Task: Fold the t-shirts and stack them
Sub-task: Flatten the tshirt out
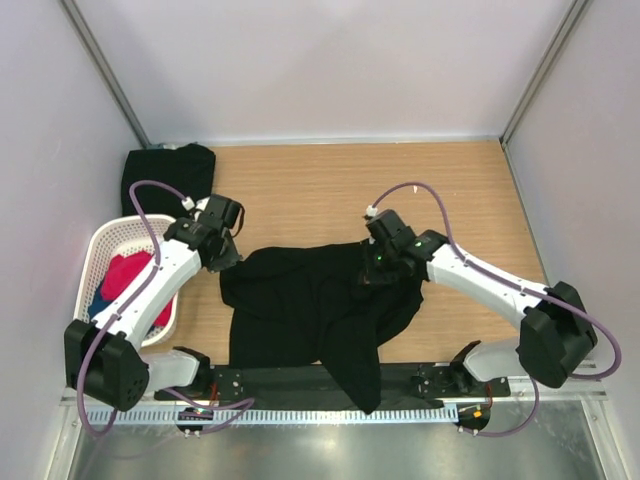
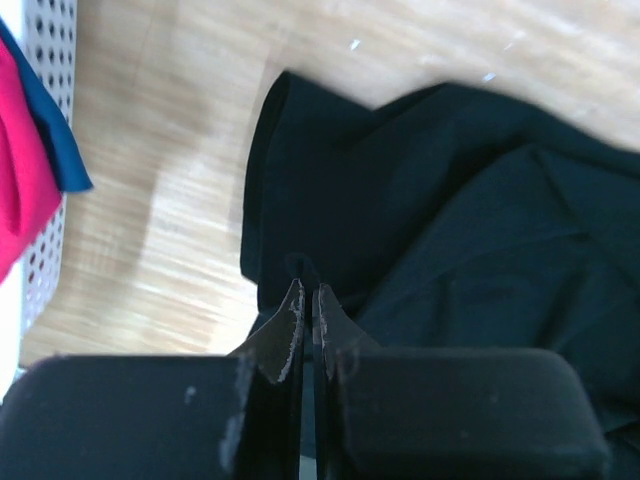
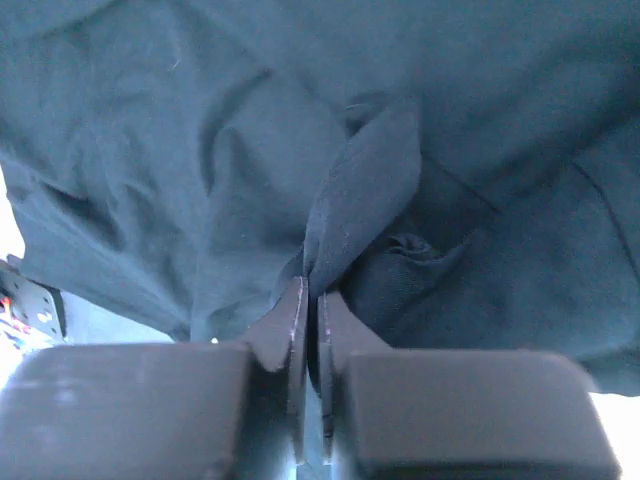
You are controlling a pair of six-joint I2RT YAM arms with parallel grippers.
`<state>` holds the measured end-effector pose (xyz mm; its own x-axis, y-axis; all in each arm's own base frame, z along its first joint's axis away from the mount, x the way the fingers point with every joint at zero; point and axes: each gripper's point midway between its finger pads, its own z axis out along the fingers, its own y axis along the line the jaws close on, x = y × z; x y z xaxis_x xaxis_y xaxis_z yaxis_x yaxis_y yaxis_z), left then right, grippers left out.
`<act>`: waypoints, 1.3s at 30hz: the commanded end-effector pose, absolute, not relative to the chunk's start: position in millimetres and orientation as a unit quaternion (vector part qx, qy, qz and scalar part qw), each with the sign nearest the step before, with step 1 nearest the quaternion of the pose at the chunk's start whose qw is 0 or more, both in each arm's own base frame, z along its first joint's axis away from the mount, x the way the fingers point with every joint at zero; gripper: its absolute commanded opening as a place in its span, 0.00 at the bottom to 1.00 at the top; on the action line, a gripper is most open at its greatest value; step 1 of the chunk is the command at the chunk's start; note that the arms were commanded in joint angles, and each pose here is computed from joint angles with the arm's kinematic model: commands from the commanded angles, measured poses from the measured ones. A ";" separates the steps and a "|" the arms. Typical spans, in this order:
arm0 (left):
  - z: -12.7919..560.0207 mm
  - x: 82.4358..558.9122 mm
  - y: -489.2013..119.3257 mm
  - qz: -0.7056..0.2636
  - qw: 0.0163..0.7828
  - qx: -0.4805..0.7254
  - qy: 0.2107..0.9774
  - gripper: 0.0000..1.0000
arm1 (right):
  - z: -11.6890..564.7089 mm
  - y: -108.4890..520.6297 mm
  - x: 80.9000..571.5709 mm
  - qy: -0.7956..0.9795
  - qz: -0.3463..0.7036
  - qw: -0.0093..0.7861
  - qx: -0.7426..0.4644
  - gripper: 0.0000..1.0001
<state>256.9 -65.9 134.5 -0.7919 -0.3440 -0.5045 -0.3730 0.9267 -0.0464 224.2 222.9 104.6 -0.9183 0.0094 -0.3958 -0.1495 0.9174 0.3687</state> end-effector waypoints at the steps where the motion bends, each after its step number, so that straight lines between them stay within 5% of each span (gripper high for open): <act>1: 131.1 253.9 -65.3 0.019 0.260 -0.212 0.942 0.00 | 108.0 256.0 226.5 0.949 0.232 0.212 -0.037 0.10; 4: 127.4 254.4 -64.5 0.022 0.254 -0.209 0.944 0.00 | 103.2 245.2 219.8 0.962 0.192 0.189 -0.036 0.48; 5: 127.4 255.1 -64.6 0.024 0.255 -0.208 0.944 0.00 | 108.0 240.3 220.1 0.964 0.180 0.192 -0.036 0.68; 9: 128.8 257.2 -62.7 0.027 0.258 -0.209 0.943 0.00 | 148.2 216.0 231.0 0.962 0.131 0.237 -0.034 0.85; 15: 127.1 259.9 -65.4 0.025 0.255 -0.206 0.944 0.00 | 167.8 211.4 252.0 0.962 0.086 0.254 -0.046 0.84; 20: 126.3 261.2 -64.7 0.028 0.254 -0.204 0.945 0.00 | 143.4 250.0 255.1 0.956 0.144 0.233 -0.107 0.79; 29: 119.1 254.5 -61.5 0.031 0.253 -0.209 0.944 0.00 | 87.3 264.7 265.5 0.969 0.084 0.178 -0.150 0.70; 33: 121.2 257.3 -60.3 0.032 0.259 -0.209 0.942 0.00 | 71.4 261.7 259.5 0.972 0.076 0.160 -0.155 0.56; 39: 121.8 263.4 -60.0 0.028 0.263 -0.214 0.940 0.00 | 74.4 272.8 260.6 0.969 0.099 0.157 -0.163 0.56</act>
<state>251.7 -60.5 111.9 -0.8067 -0.3677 -0.4626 -0.4050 0.9141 -0.0204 251.8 257.5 59.3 -0.9173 -0.2787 -0.2844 -0.3170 0.9433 0.0980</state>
